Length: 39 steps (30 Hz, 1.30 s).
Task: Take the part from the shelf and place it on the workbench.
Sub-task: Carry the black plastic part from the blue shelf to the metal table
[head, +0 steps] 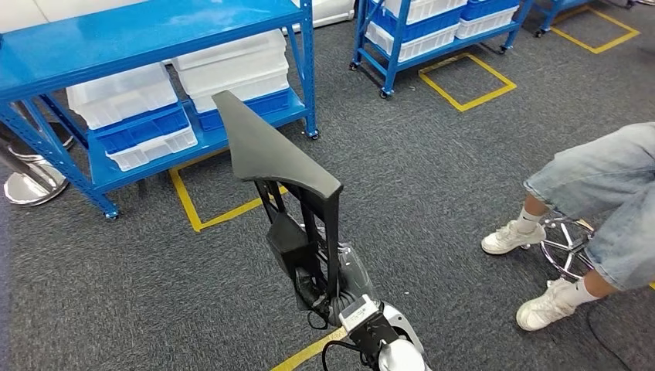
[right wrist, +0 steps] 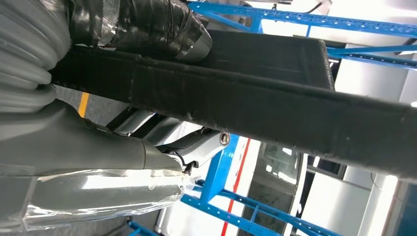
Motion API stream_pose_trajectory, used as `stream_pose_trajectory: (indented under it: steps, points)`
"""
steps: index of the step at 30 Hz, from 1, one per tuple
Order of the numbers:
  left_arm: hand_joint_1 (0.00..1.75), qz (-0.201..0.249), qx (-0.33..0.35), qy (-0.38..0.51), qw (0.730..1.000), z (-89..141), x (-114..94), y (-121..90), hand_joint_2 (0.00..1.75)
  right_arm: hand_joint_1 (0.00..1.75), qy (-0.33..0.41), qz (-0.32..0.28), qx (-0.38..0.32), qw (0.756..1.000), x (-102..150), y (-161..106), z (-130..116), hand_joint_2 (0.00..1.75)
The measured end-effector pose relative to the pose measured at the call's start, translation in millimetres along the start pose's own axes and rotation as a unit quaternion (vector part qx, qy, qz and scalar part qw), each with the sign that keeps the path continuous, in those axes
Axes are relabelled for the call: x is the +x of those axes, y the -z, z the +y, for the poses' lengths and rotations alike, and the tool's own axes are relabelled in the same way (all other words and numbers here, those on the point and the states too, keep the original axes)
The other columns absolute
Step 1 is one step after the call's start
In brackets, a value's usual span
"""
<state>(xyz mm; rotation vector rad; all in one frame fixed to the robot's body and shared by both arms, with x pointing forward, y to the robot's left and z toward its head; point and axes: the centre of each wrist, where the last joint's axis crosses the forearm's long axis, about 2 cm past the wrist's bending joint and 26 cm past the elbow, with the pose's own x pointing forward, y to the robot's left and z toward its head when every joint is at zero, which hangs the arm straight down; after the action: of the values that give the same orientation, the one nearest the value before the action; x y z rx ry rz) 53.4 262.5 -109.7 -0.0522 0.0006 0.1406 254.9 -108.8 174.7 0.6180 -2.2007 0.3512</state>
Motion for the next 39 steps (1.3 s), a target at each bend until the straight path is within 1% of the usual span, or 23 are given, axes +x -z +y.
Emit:
stream_pose_trajectory:
  steps: [4,20,39]
  points:
    - [0.0,0.002,0.001,0.001,1.0,1.2,-2.4,0.3,1.75,1.75,0.0,0.001,0.001,1.0,-0.5,0.3,-0.4,1.75]
    - [0.0,0.001,0.004,0.005,1.0,1.0,-0.4,0.1,1.75,1.75,0.001,0.002,0.004,1.0,-1.1,1.5,1.3,1.75]
    - [0.0,-0.002,0.034,-0.003,0.999,6.1,-0.8,0.1,1.75,1.75,-0.001,0.007,0.004,1.0,-1.9,-2.8,0.4,1.75]
